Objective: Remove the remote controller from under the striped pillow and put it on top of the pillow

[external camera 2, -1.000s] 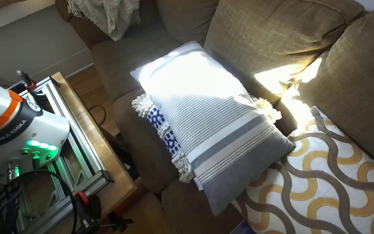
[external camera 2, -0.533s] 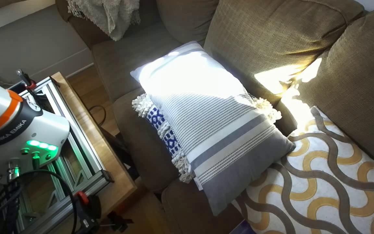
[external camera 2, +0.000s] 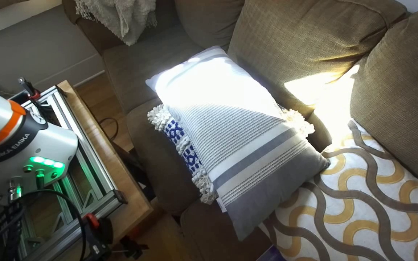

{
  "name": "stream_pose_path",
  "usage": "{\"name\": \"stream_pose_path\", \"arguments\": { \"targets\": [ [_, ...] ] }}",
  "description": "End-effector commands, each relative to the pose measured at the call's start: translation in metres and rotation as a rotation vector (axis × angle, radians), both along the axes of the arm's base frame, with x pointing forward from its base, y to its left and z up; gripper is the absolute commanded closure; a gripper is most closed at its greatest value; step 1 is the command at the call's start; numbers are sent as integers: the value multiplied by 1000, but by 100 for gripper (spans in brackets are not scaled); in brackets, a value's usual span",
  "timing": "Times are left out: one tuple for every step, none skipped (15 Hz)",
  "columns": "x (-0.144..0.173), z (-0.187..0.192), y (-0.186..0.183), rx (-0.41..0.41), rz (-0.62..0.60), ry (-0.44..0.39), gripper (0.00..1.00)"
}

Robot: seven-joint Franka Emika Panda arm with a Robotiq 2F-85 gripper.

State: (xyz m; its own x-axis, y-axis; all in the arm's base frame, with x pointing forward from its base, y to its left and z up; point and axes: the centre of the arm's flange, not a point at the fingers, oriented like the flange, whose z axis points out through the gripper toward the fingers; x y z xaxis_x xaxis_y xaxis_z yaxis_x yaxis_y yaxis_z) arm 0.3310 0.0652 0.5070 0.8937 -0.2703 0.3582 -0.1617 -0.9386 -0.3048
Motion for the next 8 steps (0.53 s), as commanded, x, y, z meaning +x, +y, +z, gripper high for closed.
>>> {"name": "stream_pose_path", "arguments": {
  "targets": [
    [0, 0, 0, 0, 0, 1, 0],
    [0, -1, 3, -4, 6, 4, 0],
    [0, -2, 7, -9, 11, 5, 0],
    [-1, -2, 10, -14, 14, 5, 0],
    [-1, -2, 12, -16, 15, 5, 0],
    [-1, -2, 12, -16, 15, 5, 0],
    [-1, -2, 12, -16, 15, 5, 0],
    [-1, -2, 12, -16, 15, 5, 0]
  ]
}}
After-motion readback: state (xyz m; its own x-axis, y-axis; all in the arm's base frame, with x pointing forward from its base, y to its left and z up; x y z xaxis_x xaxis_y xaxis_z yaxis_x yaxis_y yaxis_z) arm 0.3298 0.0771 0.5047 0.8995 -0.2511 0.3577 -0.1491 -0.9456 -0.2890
